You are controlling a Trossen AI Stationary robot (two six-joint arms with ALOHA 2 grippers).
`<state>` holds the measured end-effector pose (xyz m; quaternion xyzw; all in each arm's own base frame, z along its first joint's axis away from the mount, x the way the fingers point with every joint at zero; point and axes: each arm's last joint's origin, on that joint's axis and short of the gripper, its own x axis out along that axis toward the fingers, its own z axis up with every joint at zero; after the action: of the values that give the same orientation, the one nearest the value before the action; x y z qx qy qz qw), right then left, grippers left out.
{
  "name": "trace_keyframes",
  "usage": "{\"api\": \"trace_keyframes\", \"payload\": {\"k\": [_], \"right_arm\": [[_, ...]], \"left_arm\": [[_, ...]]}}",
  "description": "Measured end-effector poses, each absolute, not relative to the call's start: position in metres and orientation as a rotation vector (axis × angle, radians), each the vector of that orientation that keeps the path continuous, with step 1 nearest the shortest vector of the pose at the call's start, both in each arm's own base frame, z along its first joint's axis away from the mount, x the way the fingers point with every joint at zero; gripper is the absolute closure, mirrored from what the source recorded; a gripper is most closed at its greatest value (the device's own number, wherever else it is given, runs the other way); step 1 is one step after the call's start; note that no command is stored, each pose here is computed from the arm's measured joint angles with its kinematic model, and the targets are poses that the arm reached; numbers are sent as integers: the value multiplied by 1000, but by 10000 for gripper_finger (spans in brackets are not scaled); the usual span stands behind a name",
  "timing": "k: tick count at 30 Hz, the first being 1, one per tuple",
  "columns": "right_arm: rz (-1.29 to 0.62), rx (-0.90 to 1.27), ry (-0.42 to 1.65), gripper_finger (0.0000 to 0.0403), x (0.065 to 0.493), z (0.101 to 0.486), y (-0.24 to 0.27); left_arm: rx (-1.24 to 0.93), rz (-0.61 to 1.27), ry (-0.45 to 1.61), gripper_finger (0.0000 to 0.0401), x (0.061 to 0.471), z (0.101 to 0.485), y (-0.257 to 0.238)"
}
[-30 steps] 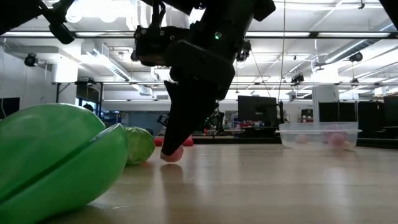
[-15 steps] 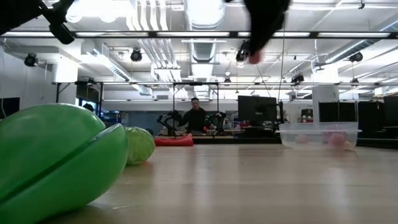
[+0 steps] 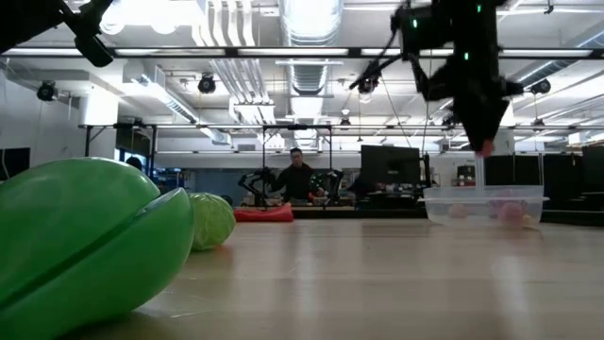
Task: Pick and placing Produce into tupperware
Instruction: Put the pink peach into the transparent container
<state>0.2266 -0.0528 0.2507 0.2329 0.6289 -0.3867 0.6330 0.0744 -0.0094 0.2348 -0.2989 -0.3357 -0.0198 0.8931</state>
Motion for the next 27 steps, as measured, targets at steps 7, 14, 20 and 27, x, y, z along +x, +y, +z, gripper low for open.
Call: {"api": "trace_keyframes", "payload": {"k": [7,14,20,27], "right_arm": [[-881,683,1317,286,213,212,-94],[-985,623,1366,285,202,193,-119],[-953,691,1390,285,204,179,-130],[-912,661,1398,264,210,179,-133]], "left_arm": [[-621,-41,-698,209,74,235,-9],[-625,-31,-700,209,74,235,-9],[-631,-12,-702,209,74,235,-8],[-631,-12,-702,209,74,235,-8]]}}
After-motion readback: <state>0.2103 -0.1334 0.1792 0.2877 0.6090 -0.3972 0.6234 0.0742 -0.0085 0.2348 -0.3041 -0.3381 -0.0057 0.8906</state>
